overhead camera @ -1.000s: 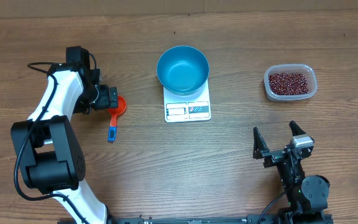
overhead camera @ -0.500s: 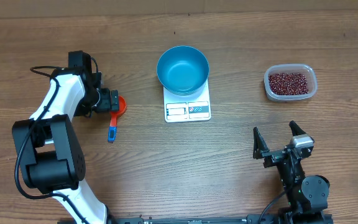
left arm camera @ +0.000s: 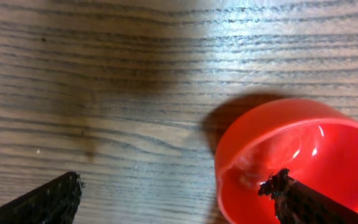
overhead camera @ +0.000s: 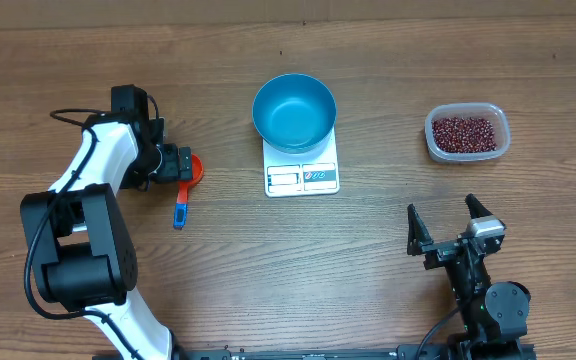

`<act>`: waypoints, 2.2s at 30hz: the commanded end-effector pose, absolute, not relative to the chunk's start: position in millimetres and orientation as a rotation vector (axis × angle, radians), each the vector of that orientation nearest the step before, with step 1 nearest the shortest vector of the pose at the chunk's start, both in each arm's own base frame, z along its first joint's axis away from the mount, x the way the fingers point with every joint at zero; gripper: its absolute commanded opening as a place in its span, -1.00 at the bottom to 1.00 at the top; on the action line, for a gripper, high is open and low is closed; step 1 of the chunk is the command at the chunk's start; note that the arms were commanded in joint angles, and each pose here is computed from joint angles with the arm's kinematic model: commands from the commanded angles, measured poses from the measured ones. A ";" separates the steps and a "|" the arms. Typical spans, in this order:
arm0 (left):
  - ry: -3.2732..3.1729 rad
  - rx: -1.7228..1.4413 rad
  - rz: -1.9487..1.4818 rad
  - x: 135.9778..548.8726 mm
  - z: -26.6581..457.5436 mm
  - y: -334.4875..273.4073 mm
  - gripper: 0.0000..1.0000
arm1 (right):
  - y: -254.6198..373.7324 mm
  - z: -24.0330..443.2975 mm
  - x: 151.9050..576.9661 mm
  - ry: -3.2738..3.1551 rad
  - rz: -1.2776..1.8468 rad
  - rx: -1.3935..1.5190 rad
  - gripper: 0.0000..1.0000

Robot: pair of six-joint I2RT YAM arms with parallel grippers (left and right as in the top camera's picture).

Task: Scoop item into bowl and weigh 150g on scale
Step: 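Lower the left gripper onto the red scoop's rim and close it, then lift the red scoop with the left gripper toward the center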

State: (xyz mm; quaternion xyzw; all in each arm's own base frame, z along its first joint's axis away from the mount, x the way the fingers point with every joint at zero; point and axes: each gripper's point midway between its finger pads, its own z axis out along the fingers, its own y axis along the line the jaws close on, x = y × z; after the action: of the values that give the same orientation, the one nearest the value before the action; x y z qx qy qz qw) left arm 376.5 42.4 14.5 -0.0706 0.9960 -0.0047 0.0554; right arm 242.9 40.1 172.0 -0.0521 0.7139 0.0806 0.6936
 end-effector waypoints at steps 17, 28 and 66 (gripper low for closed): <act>3.019 -0.231 -0.021 374.6 2.0 43.4 0.99 | 39.9 170.3 243.2 1.591 0.178 -0.111 1.00; 3.013 -0.231 -0.022 376.2 2.2 43.5 0.79 | 39.9 170.3 243.2 1.591 0.178 -0.111 1.00; 2.970 -0.472 -0.125 382.9 44.2 34.2 -0.92 | 39.9 170.3 243.2 1.591 0.178 -0.111 1.00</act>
State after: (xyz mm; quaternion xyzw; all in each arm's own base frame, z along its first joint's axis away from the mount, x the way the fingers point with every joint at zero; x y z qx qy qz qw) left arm 362.0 30.8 12.3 -0.1200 0.9918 -0.0360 0.0243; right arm 242.9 40.2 172.0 -0.0524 0.7139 0.0806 0.6936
